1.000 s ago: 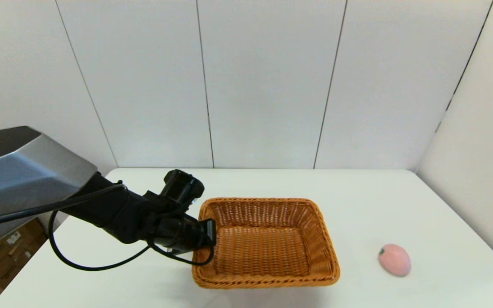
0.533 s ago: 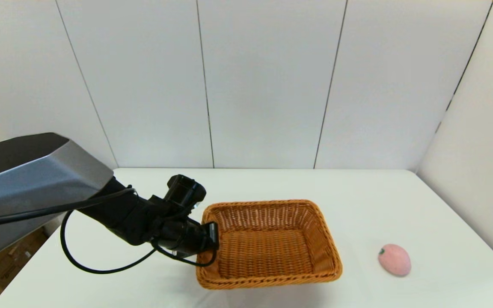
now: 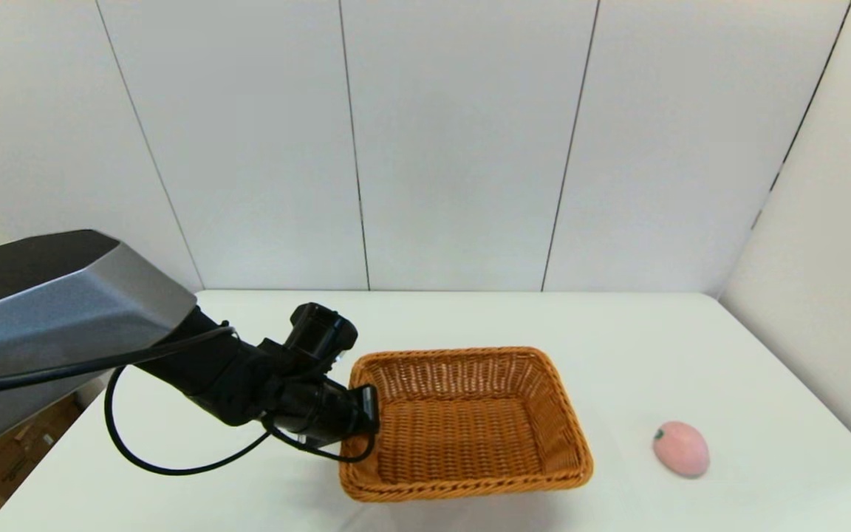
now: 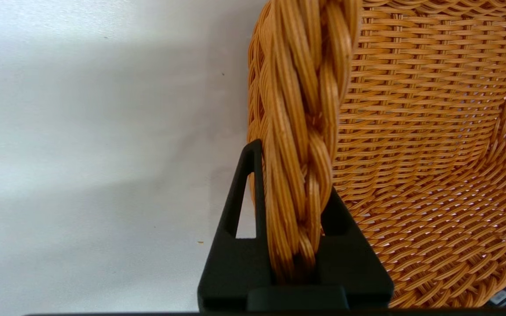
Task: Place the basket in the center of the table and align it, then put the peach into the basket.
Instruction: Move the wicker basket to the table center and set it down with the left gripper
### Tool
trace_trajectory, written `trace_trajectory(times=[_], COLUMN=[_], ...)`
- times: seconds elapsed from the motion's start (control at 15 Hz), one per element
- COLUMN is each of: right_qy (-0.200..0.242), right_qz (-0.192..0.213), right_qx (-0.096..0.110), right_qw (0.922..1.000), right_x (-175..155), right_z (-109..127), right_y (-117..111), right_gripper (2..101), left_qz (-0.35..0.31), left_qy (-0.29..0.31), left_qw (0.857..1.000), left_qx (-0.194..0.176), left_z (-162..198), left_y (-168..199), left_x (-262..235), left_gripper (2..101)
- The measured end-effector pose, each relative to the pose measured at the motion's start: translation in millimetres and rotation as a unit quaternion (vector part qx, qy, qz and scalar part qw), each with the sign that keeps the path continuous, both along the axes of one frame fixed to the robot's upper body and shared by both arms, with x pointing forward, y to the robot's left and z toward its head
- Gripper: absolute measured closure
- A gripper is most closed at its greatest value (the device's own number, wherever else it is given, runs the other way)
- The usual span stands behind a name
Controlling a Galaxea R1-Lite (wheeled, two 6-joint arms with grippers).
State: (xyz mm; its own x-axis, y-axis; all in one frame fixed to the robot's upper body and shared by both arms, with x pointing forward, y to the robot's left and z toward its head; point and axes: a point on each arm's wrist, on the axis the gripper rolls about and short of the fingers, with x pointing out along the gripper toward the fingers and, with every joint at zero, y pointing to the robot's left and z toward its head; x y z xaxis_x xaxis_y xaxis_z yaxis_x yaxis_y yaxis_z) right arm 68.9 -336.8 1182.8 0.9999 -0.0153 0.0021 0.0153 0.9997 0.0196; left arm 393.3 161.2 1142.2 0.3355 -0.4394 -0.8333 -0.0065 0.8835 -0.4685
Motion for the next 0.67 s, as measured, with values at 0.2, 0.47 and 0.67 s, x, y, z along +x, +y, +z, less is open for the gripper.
trace_trajectory(times=[0.2, 0.47, 0.67], right_qy=[0.000, 0.000, 0.000], right_qz=[0.000, 0.000, 0.000], right_qx=[0.000, 0.000, 0.000], right_qw=[1.0000, 1.0000, 1.0000], right_x=[0.0, 0.0, 0.0], right_z=[0.0, 0.0, -0.1], right_y=[0.0, 0.0, 0.0], right_gripper=[5.2, 5.2, 5.2], left_qz=[0.000, 0.000, -0.004], left_qy=[-0.008, -0.012, -0.013], left_qw=[1.000, 1.000, 1.000], left_qx=[-0.005, -0.008, -0.008], left_z=[6.3, 11.2, 12.1], left_y=[-0.3, 0.5, -0.8], left_x=[-0.5, -2.0, -3.6], left_gripper=[89.0, 89.1, 89.1])
